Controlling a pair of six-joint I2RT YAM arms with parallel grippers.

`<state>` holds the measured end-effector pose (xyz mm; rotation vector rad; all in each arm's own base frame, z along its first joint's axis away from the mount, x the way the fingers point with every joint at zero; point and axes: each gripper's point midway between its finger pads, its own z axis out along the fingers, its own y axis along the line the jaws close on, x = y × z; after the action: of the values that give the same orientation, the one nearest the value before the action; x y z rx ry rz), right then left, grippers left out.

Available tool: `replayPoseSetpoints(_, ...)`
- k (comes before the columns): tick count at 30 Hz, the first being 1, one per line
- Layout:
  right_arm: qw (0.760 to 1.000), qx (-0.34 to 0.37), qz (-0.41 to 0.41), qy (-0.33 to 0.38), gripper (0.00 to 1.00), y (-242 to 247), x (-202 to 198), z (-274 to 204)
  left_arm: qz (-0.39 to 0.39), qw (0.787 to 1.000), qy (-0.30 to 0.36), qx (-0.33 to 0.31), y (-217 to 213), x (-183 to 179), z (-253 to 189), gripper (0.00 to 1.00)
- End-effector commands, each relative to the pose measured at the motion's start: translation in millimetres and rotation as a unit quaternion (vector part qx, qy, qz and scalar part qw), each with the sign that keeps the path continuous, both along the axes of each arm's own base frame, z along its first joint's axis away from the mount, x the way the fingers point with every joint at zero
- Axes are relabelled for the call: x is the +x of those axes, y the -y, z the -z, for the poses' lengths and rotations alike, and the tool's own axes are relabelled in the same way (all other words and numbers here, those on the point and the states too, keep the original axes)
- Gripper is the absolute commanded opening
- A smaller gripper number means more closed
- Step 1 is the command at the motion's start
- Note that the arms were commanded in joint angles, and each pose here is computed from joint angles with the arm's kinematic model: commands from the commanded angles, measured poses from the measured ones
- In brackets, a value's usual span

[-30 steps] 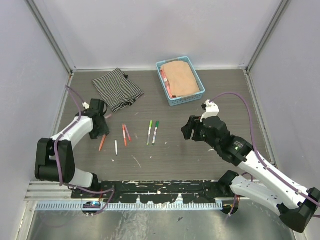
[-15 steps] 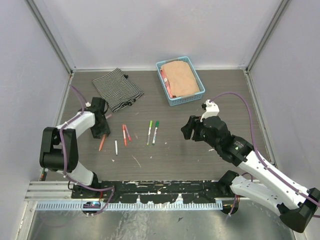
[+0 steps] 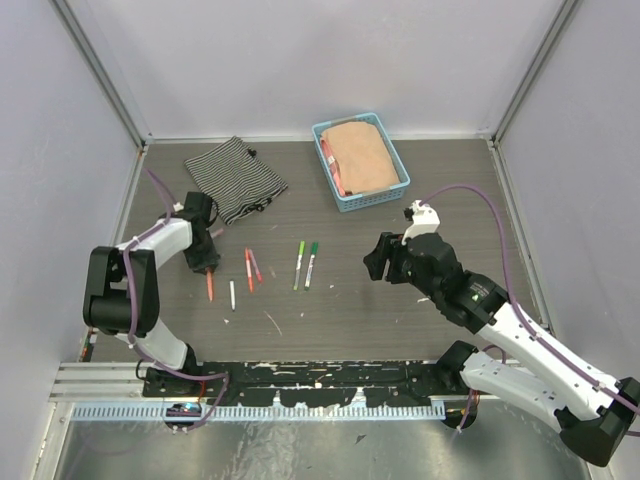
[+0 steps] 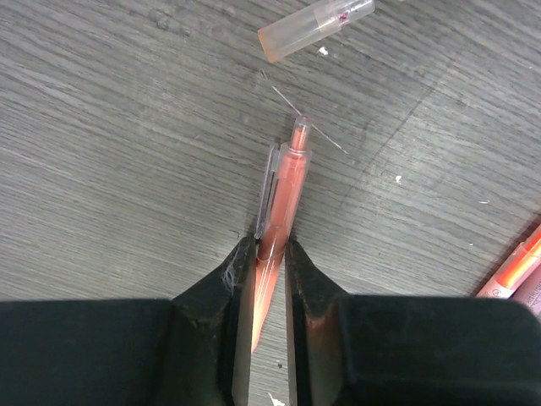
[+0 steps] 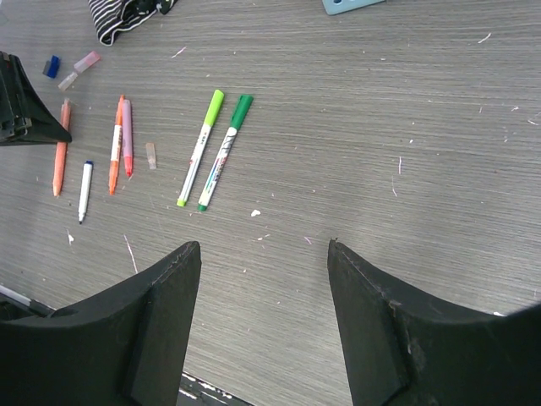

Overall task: Insert the pens into the pen caps
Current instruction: Pick up the pen from the center of the board.

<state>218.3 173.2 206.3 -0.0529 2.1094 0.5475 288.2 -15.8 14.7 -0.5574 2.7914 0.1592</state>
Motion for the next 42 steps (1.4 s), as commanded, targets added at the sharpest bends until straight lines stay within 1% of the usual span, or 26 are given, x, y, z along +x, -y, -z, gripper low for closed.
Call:
replayPoseSetpoints(1, 0.999, 0.02, 0.005, 0.036, 0.67, 0.9, 4.5, -31.5, 0.0, 1.0, 0.006, -0.001, -1.1, 2.3, -3.5, 0.22)
replayPoseSetpoints(7, 0.999, 0.023, 0.002, 0.039, 0.67, -1.3, 5.6, -34.0, -0.004, 1.0, 0.03, 0.003, -3.3, -0.3, -20.7, 0.13)
replayPoseSetpoints(10, 0.999, 0.023, 0.005, 0.047, 0.67, 0.8, 6.4, -37.5, 0.001, 0.998, 0.063, -0.002, 0.6, 1.3, -41.1, 0.11)
replayPoseSetpoints(13, 0.997, 0.01, 0.024, 0.066, 0.72, 12.5, 8.7, -44.7, 0.023, 0.991, 0.123, -0.051, 23.2, 6.9, -70.8, 0.11)
replayPoseSetpoints(15, 0.996, 0.003, 0.034, 0.085, 0.82, 21.2, 8.9, -53.8, 0.044, 0.983, 0.159, -0.086, 40.9, 9.7, -92.1, 0.1)
replayPoseSetpoints(17, 0.994, 0.002, 0.041, 0.106, 0.87, 28.4, 8.2, -66.0, 0.07, 0.969, 0.205, -0.119, 58.4, 10.6, -122.6, 0.07)
replayPoseSetpoints(19, 0.991, 0.005, 0.046, 0.126, 0.89, 33.7, 7.6, -77.9, 0.108, 0.952, 0.245, -0.147, 78.8, 10.5, -150.0, 0.04)
replayPoseSetpoints(22, 0.987, 0.011, 0.054, 0.153, 0.9, 40.6, 6.8, -93.0, 0.174, 0.925, 0.298, -0.161, 107.4, 3.9, -187.2, 0.01)
replayPoseSetpoints(23, 0.985, 0.013, 0.056, 0.16, 0.9, 42.7, 6.2, -97.1, 0.2, 0.913, 0.315, -0.164, 117.9, 0.5, -199.2, 0.0)
replayPoseSetpoints(26, 0.98, 0.023, 0.052, 0.189, 0.91, 44.1, 5.2, -109.3, 0.268, 0.873, 0.358, -0.196, 150.3, -14.2, -228.8, 0.0)
replayPoseSetpoints(30, 0.972, 0.029, 0.044, 0.227, 0.92, 44.2, 5.4, -122.9, 0.33, 0.819, 0.387, -0.265, 184.2, -33.1, -254.6, 0.0)
replayPoseSetpoints(32, 0.971, 0.02, 0.038, 0.235, 0.95, 42.6, 7.1, -121.9, 0.364, 0.789, 0.397, -0.295, 199.9, -44.0, -263.2, 0.0)
replayPoseSetpoints(34, 0.971, -0.015, -0.005, 0.238, 0.95, 35.0, 4.2, -112.0, 0.391, 0.77, 0.397, -0.312, 212.6, -52.1, -266.6, 0.0)
replayPoseSetpoints(36, 0.972, -0.027, -0.027, 0.23, 0.95, 29.9, 1.6, -103.7, 0.418, 0.758, 0.385, -0.319, 223.5, -59.2, -265.0, 0.0)
replayPoseSetpoints(37, 0.971, -0.029, -0.066, 0.228, 0.95, 20.4, -5.2, -100.9, 0.431, 0.754, 0.377, -0.323, 228.7, -62.8, -263.2, 0.0)
replayPoseSetpoints(39, 0.959, -0.035, -0.158, 0.234, 0.96, 0.3, -23.1, -100.0, 0.46, 0.74, 0.364, -0.331, 239.8, -71.6, -261.2, 0.0)
replayPoseSetpoints(41, 0.943, -0.034, -0.224, 0.242, 0.95, -14.8, -36.3, -99.4, 0.481, 0.729, 0.357, -0.332, 250.1, -78.4, -260.2, 0.0)
replayPoseSetpoints(42, 0.936, -0.04, -0.25, 0.243, 0.95, -20.0, -40.4, -97.1, 0.486, 0.729, 0.352, -0.329, 254.5, -78.9, -258.3, 0.0)
